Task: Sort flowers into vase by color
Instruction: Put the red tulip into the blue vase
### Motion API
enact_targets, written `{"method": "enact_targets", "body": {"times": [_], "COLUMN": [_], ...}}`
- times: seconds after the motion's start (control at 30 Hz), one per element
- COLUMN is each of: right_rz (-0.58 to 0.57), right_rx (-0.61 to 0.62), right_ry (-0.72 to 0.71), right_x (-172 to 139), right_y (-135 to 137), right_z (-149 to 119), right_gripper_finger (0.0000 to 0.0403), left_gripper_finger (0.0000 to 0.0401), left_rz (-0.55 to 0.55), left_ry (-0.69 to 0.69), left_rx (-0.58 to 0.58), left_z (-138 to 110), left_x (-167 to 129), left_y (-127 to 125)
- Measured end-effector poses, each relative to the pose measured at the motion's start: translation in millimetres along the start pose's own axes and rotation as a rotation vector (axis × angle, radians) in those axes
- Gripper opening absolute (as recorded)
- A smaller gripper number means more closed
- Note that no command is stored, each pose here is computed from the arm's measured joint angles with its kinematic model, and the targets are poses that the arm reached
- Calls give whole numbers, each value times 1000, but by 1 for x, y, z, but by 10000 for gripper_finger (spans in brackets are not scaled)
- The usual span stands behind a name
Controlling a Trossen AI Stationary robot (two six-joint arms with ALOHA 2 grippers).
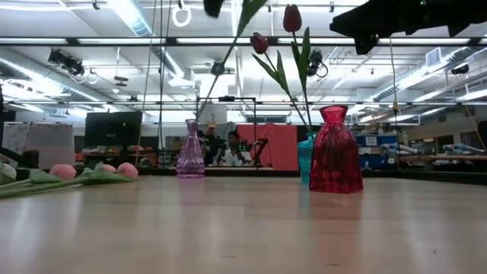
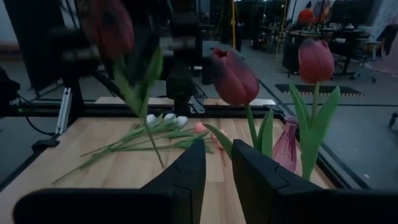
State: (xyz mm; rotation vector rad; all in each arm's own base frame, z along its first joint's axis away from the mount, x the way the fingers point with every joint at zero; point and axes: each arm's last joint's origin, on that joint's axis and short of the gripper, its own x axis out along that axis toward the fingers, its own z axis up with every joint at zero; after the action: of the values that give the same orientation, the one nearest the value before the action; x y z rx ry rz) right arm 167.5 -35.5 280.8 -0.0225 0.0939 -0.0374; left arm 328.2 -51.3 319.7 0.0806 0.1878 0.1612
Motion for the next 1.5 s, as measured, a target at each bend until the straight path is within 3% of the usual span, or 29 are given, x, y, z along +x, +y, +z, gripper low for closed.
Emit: {"method": "enact_targets", "body": {"times": [0.23, 0.67, 0.93, 1.23, 1.5], "right_rz": [6, -38, -52, -52, -71], "right_rx": [-6, -1, 0, -1, -24], "right_ry": [2, 45, 40, 36, 4], "right_x": [0, -13, -16, -16, -19], "right_y": [0, -1, -3, -3, -3], "right_z": [0, -2, -2, -1, 2], "right_gripper_finger": [91, 91, 91, 91, 91], "left_gripper_finger": [12, 12, 12, 12, 12], "left_rz": [103, 60, 99, 128, 168], "left_ry": [-173, -367, -477, -599, -669], "left_rx": [19, -54, -101, -77, -76], "left_z": [35, 52, 76, 98, 86], "left_x": [0, 5, -8, -13, 11], "left_y": [20, 70, 102, 121, 131]}}
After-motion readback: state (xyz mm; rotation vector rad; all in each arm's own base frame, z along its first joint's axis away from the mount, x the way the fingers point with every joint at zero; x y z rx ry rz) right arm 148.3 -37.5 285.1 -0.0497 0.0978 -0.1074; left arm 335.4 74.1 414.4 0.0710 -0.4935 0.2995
